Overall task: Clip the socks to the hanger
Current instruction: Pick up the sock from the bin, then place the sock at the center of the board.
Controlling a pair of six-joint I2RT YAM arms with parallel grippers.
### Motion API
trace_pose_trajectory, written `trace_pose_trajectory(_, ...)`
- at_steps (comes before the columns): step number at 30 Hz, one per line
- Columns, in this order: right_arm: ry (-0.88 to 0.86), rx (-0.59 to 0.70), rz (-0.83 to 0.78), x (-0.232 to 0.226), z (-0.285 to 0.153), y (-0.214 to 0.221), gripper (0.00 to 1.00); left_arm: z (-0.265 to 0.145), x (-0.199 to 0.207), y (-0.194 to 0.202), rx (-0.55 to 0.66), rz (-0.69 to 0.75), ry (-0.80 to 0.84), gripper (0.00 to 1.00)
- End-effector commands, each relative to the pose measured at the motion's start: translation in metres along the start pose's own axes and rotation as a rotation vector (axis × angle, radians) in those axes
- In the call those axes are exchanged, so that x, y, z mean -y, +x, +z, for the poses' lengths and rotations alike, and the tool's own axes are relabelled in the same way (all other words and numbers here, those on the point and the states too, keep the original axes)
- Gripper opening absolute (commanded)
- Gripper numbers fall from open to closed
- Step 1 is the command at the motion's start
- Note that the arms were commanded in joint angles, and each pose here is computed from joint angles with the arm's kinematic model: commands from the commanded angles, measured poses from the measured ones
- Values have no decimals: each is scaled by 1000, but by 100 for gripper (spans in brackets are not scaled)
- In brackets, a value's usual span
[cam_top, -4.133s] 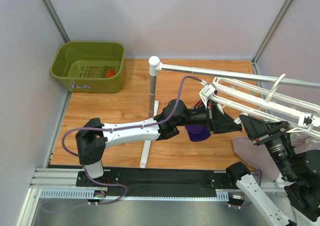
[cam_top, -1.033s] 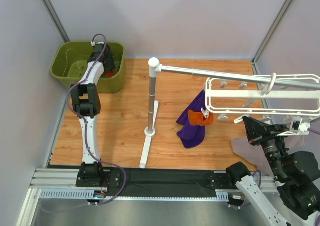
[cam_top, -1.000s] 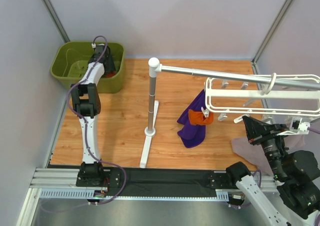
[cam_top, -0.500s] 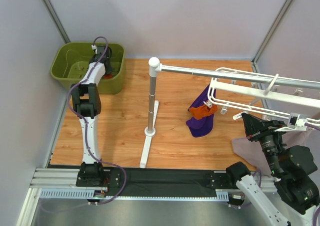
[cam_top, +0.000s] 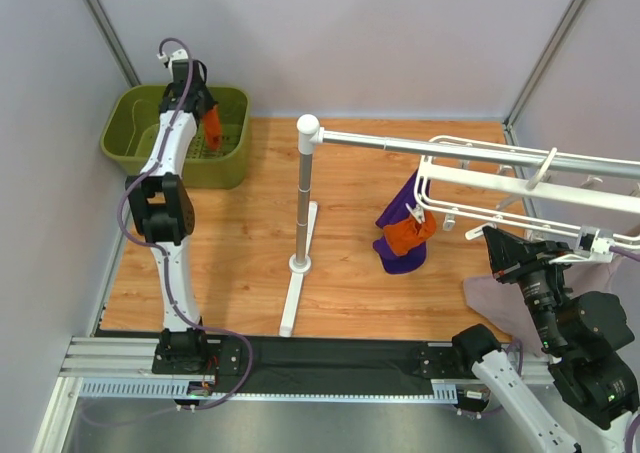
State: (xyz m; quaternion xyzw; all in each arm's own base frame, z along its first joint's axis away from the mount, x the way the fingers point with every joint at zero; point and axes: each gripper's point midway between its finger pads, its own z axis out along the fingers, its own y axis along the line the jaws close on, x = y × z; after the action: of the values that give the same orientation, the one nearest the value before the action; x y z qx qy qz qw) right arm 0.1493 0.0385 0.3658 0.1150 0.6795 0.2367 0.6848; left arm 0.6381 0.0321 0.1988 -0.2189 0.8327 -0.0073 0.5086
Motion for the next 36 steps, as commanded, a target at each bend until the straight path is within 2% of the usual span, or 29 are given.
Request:
trace_pose_trajectory(1,90,-167,-51,26,-4,46,0,-26,10,-42,86,-90,61,0)
trace_pose_trajectory(10,106,-172,-49,29,-10,44,0,-58,28,-69,124,-127,162,0)
trace_pose_trajectory(14,95,-171,-48,26,-9,43,0,-95,38,-96,174,-161,219,0)
trace_pose_trajectory(18,75,-189,-44,21,-8,44,0,-130,47,-105,184,-245,288,0)
trace_pose_trajectory(19,73,-194,-46,20,-8,44,0,-130,46,-90,145,-263,293,0)
trace_pose_trajectory(20,68,-192,-46,19,-9,42,0,-149,51,-101,168,-314,329,0)
trace_pose_trajectory(21,61,-199,-49,17,-9,43,0,-150,51,-86,129,-329,338,0)
trace_pose_trajectory(25,40,-243,-55,10,-8,45,0,-185,59,-74,74,-389,390,0)
trace_pose_trajectory(26,40,-258,-56,8,-6,45,0,-208,61,-81,95,-398,414,0)
trace_pose_trajectory(28,17,-278,-47,2,-5,46,0,-222,64,-67,75,-401,437,0)
trace_pose_trajectory(29,11,-292,-44,-1,-3,47,0,-246,63,-76,102,-420,461,0)
trace_pose_trajectory(31,-14,-310,-33,-9,-3,46,0,-260,57,-63,83,-438,465,0)
trace_pose_trajectory(32,-21,-331,-37,-11,0,49,0,-287,54,-73,125,-457,489,0)
trace_pose_trajectory(33,-32,-339,-38,-14,0,49,0,-289,48,-60,110,-464,479,0)
trace_pose_trajectory(35,-38,-340,-43,-14,0,50,0,-328,57,-55,127,-467,545,0)
trace_pose_trajectory(36,-40,-341,-46,-14,0,51,0,-332,55,-41,103,-466,544,0)
